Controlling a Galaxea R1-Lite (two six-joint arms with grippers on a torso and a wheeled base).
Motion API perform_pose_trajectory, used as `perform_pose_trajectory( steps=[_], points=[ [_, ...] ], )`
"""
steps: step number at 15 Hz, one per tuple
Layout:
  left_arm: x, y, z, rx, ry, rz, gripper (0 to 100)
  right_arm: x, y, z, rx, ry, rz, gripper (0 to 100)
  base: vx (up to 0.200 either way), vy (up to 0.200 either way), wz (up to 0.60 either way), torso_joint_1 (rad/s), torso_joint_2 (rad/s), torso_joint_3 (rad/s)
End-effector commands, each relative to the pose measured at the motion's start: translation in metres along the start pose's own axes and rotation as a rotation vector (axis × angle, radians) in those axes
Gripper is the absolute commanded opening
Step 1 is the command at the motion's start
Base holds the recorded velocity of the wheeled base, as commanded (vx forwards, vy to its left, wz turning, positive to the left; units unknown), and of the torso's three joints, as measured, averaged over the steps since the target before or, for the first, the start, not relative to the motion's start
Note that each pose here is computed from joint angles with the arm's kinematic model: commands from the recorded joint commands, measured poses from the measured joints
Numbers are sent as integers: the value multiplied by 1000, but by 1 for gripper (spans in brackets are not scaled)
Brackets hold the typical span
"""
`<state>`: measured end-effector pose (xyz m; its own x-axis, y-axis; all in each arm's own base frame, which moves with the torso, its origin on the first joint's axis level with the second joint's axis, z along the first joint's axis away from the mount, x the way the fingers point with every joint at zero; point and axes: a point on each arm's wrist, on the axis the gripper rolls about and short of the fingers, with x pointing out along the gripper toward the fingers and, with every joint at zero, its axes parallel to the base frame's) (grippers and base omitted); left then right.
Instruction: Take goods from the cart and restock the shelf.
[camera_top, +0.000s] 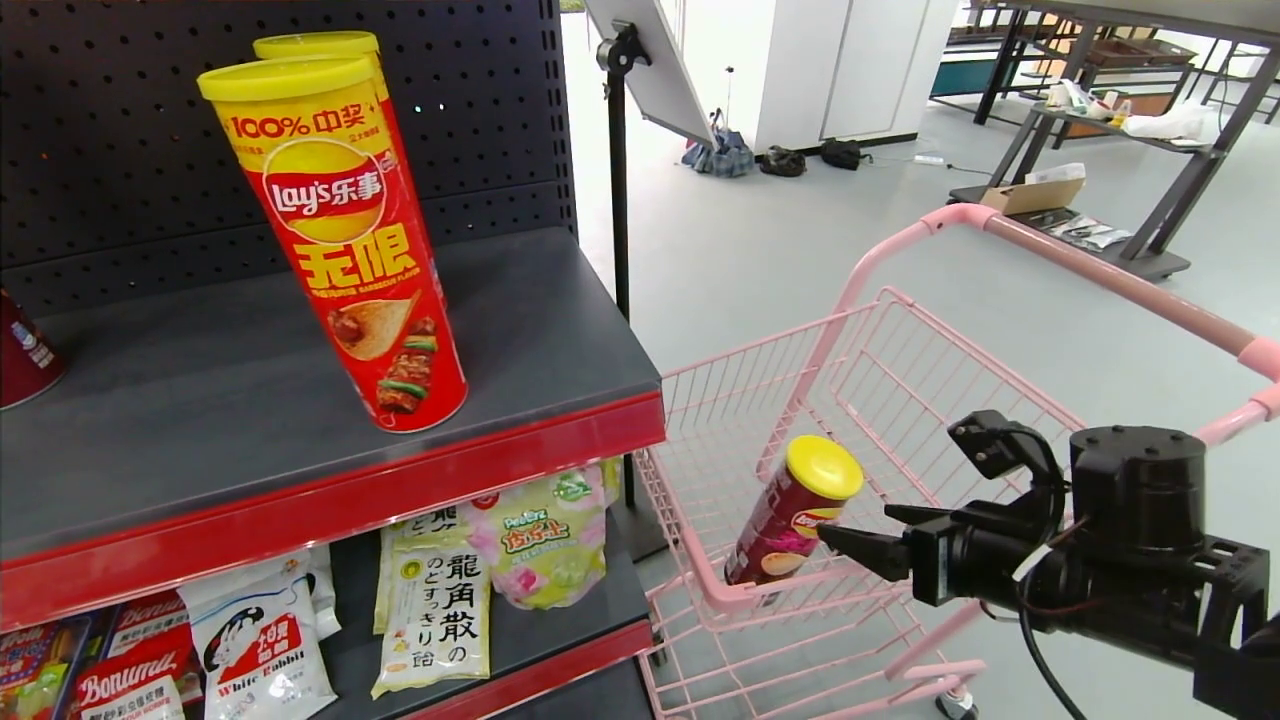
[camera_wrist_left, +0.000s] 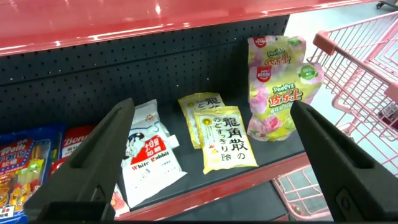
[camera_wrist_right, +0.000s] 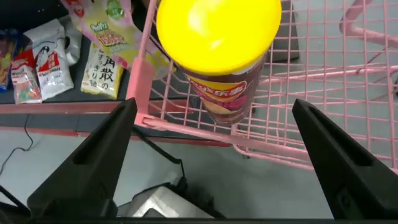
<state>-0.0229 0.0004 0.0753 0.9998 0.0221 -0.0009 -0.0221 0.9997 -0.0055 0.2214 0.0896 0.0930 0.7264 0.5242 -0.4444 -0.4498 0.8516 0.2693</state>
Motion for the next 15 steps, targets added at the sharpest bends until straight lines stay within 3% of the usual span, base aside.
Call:
perform_pose_trajectory(
  steps=[1, 9, 15],
  points=[
    [0, 0, 0, -1, 1, 1, 100, 15, -3, -9, 6, 51, 0, 100, 0, 0, 0, 0, 0, 0],
    [0, 0, 0, -1, 1, 1, 100, 63, -17, -24, -6, -4, 2, 100, 0, 0, 0, 0, 0, 0],
    [0, 0, 0, -1, 1, 1, 100, 86, -17, -20, -32, -79, 29, 100, 0, 0, 0, 0, 0, 0]
  ],
)
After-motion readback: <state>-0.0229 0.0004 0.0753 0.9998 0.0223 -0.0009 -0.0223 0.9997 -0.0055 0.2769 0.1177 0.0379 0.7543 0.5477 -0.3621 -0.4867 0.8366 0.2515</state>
